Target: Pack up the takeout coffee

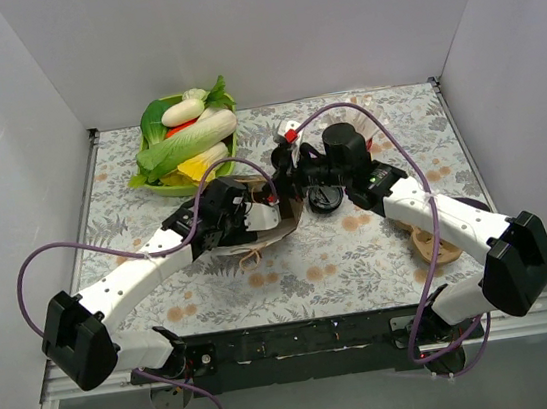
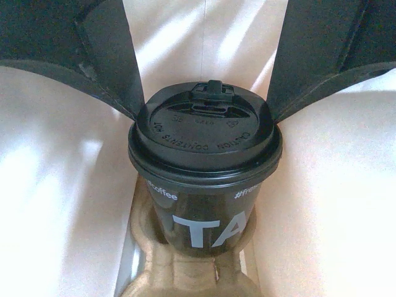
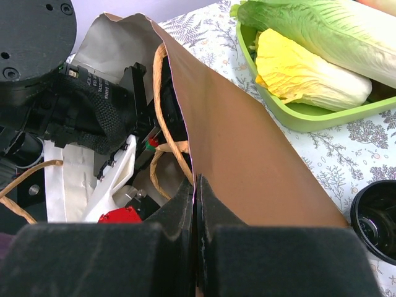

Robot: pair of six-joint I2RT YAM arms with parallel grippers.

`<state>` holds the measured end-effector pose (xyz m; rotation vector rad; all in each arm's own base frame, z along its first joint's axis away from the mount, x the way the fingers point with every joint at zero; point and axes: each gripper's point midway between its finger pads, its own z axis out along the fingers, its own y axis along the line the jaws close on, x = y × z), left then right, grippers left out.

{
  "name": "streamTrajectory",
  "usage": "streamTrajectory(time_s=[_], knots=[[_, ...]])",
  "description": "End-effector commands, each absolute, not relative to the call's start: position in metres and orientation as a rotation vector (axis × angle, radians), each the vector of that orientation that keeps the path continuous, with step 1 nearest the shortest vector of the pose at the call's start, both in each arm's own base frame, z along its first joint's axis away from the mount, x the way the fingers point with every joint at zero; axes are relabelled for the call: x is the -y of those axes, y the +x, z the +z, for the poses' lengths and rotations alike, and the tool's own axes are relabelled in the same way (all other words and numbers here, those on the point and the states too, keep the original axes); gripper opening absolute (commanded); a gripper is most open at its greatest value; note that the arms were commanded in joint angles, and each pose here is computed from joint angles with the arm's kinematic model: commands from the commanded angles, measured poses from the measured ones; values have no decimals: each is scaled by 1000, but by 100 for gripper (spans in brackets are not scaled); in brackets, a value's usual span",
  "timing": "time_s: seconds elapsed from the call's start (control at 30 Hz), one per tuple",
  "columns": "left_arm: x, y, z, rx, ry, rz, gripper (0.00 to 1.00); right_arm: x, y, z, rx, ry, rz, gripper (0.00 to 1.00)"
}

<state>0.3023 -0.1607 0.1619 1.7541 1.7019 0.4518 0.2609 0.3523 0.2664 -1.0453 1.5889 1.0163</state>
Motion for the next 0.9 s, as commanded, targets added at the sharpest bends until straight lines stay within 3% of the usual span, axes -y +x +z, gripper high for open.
streamTrajectory(time_s=[0.0,0.87], knots=[[152,310,178,-1748,1583,469,0,-357,241,272,-1589,-1106,1111,1],[123,309,173,-1780,1556,534,0,-367,227,274,-1516,-1254,1127,1]])
